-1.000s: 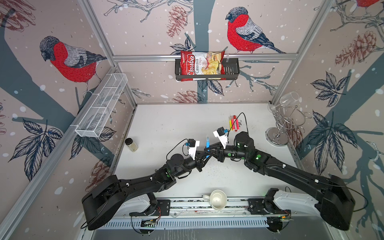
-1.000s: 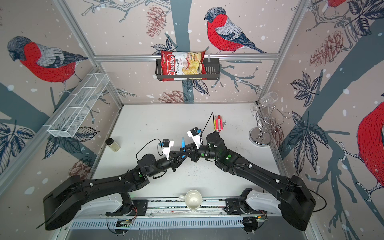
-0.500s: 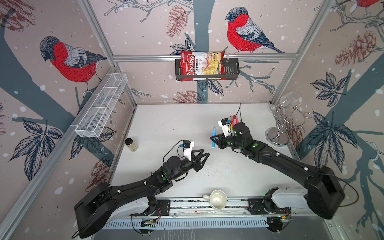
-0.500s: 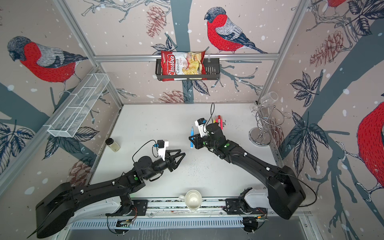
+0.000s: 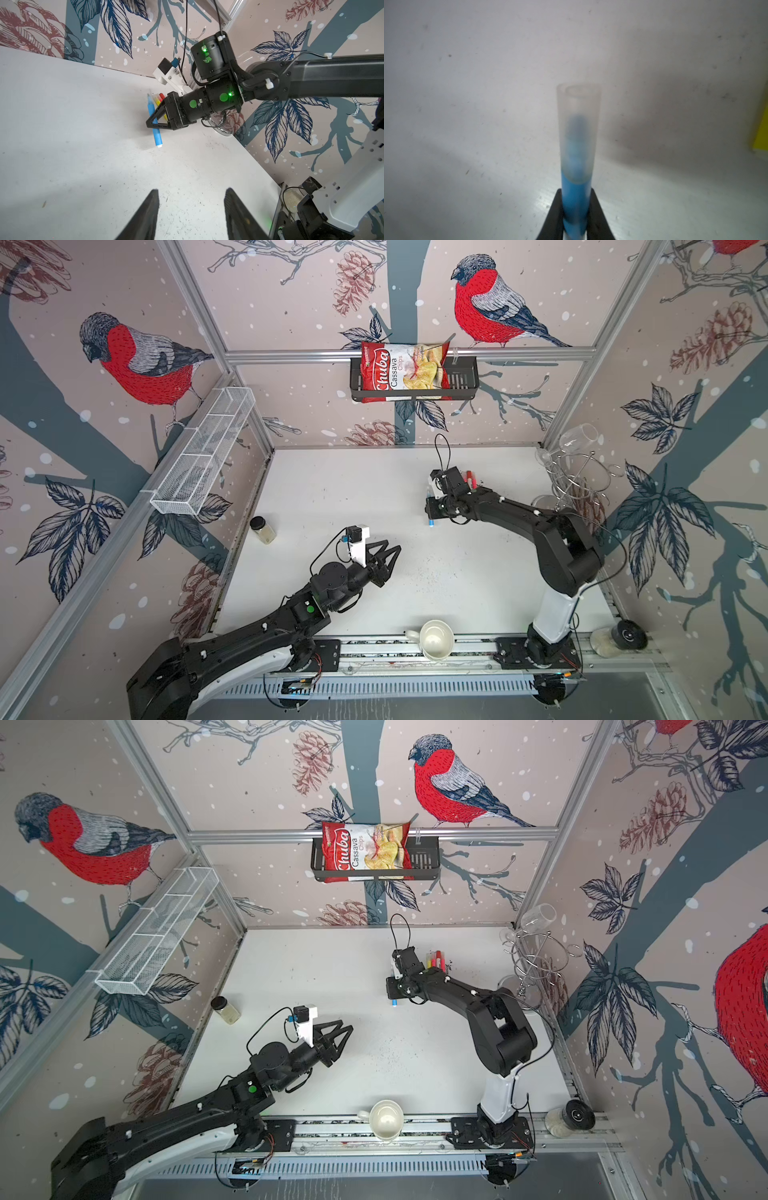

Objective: Insert the pens into the pen caps

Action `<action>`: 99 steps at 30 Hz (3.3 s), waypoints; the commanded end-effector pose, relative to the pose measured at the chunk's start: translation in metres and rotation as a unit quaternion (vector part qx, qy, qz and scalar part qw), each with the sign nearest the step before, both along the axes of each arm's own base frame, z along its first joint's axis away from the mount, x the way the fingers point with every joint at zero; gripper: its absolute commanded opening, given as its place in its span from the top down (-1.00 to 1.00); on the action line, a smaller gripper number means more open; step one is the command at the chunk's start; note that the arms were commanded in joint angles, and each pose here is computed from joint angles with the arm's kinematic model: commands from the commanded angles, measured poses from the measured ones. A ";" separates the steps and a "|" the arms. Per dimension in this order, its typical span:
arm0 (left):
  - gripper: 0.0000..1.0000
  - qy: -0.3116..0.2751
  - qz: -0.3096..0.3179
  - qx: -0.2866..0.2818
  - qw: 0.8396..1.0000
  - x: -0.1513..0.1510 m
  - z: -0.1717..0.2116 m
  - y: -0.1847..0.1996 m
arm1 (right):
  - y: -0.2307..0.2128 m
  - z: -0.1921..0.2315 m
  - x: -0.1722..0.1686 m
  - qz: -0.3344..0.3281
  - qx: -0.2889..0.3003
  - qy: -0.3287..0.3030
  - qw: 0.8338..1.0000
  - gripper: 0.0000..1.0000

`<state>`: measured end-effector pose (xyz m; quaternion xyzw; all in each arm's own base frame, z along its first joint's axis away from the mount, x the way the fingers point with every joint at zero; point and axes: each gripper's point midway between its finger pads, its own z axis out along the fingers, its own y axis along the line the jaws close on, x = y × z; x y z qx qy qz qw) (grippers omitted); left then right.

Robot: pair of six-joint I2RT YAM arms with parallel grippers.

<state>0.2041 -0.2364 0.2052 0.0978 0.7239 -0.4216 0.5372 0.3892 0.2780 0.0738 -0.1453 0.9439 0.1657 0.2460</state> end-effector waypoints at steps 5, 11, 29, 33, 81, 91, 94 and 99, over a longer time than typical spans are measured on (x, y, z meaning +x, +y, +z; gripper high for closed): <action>-0.03 -0.011 0.044 0.019 0.999 0.003 0.001 0.021 | -0.021 -0.032 0.038 -0.025 -0.097 0.020 0.995 0.80; -0.04 -0.017 0.061 0.018 0.998 0.002 0.005 0.033 | -0.031 -0.042 0.070 -0.045 -0.141 0.022 0.989 0.77; -0.04 -0.021 0.071 0.021 0.997 0.002 0.008 0.039 | -0.075 -0.058 0.098 -0.089 -0.188 0.028 0.978 0.78; -0.03 -0.021 0.070 0.021 0.997 0.001 0.006 0.039 | -0.089 -0.056 0.101 -0.104 -0.200 0.023 0.974 0.72; -0.04 -0.023 0.074 0.004 0.997 -0.003 0.011 0.046 | -0.092 -0.059 0.107 -0.139 -0.172 0.032 0.975 0.26; -0.04 -0.025 0.074 0.002 0.997 -0.002 0.014 0.045 | -0.095 -0.051 0.109 -0.143 -0.172 0.026 0.974 0.26; -0.04 -0.027 0.074 0.003 0.997 -0.002 0.015 0.044 | -0.090 -0.043 0.109 -0.139 -0.162 0.020 0.977 0.26; -0.04 -0.034 0.079 0.007 0.996 -0.001 0.020 0.046 | -0.073 -0.004 0.108 -0.123 -0.122 -0.016 0.985 0.25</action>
